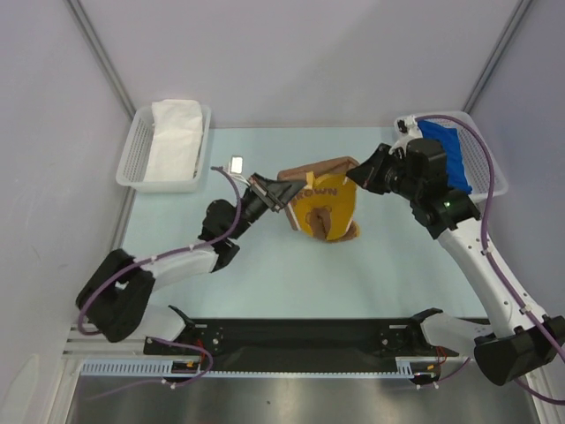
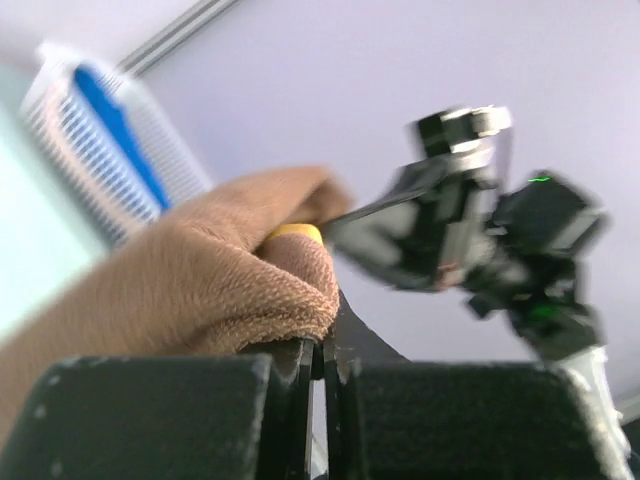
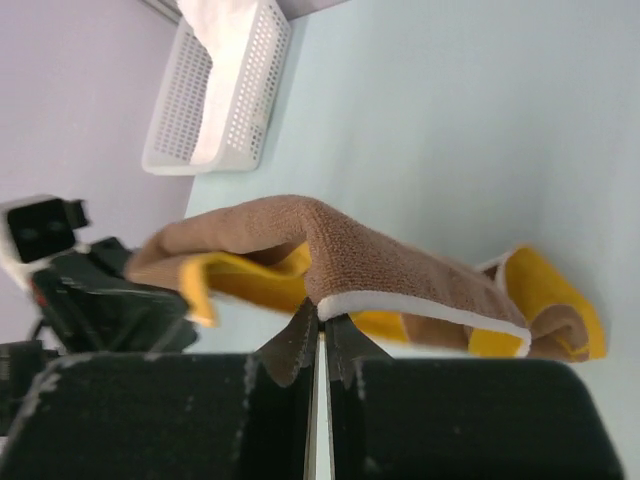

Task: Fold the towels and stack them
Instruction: Move the towel to the center of the board

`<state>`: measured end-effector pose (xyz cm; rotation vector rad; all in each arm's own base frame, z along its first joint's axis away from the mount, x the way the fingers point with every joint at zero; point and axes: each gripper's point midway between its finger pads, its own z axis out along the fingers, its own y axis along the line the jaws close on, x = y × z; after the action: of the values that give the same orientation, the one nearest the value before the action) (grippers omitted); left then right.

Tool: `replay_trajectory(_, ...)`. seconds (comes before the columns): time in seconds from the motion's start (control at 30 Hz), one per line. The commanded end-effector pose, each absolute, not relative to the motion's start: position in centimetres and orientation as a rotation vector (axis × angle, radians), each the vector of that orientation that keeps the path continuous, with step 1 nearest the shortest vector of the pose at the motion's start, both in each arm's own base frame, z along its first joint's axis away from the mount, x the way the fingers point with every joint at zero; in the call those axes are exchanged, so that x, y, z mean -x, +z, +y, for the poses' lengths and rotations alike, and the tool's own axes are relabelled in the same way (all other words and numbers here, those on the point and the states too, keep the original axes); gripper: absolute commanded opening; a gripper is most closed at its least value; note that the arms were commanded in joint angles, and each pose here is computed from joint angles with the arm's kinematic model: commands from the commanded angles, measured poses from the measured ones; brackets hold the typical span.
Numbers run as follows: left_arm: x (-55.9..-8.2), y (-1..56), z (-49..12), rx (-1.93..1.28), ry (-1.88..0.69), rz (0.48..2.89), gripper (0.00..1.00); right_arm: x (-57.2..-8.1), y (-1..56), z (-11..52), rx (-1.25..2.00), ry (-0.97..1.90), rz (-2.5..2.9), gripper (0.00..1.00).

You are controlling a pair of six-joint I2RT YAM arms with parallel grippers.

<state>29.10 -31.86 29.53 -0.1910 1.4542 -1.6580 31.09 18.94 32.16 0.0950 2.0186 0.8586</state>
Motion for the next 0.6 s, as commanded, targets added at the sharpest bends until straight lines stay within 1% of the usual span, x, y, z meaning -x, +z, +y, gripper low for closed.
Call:
replay_trajectory(0.0, -28.9, 34.7, -30.7, 0.072, -1.582, 1.44, 0.0, -31.1, 37.5, 19.5, -0.006, 0.974, 1.871, 0.0)
replay_trajectory(0.03, -29.4, 34.1, -30.6, 0.087, -1.55, 1.508, 0.0, -31.4, 37.6, 19.6, -0.008, 0.996, 1.868, 0.0)
replay_trajectory(0.07, -29.7, 35.9, -30.3, 0.076, -1.549, 1.483, 0.0, -31.7, 38.4, 19.7, 0.0, 1.023, 1.84, 0.0)
replay_trajectory(0.13, -30.3, 37.4, -29.5, 0.074, -1.541, 1.493, 0.0, -32.4, 39.0, 19.8, -0.005, 1.076, 1.825, 0.0)
replay_trajectory(0.27, -32.4, 39.2, -27.8, 0.085, -1.502, 1.509, 0.0, -35.0, 40.6, 19.3, -0.03, 1.139, 1.774, 0.0)
replay_trajectory(0.3, -34.0, 38.9, -27.0, 0.121, -1.49, 1.529, 0.0, -35.3, 40.8, 19.4, -0.014, 1.179, 1.774, 0.0)
replay_trajectory(0.33, -34.0, 40.3, -27.1, 0.081, -1.526, 1.515, 0.0, -37.0, 40.7, 18.8, -0.069, 1.215, 1.786, 0.0)
replay_trajectory(0.37, -34.7, 40.9, -26.9, 0.086, -1.54, 1.513, 0.0, -37.9, 41.8, 18.8, -0.048, 1.249, 1.736, 0.0)
replay_trajectory(0.43, -37.1, 42.1, -26.2, 0.094, -1.529, 1.522, 0.0, -39.3, 42.2, 19.1, -0.031, 1.318, 1.73, 0.0)
replay_trajectory(0.47, -37.5, 42.8, -26.3, 0.064, -1.541, 1.523, 0.0, -41.2, 43.1, 19.3, -0.025, 1.352, 1.699, 0.0)
replay_trajectory(0.5, -38.9, 43.0, -25.6, 0.072, -1.531, 1.533, 0.0, -41.7, 43.6, 19.7, 0.0, 1.389, 1.691, 0.0)
replay_trajectory(0.53, -40.5, 44.1, -25.8, 0.065, -1.543, 1.53, 0.0, -42.4, 44.0, 19.9, 0.006, 1.409, 1.683, 0.0)
replay_trajectory(0.57, -40.8, 44.4, -26.1, 0.038, -1.596, 1.549, 0.0, -44.2, 44.9, 20.0, -0.002, 1.447, 1.662, 0.0)
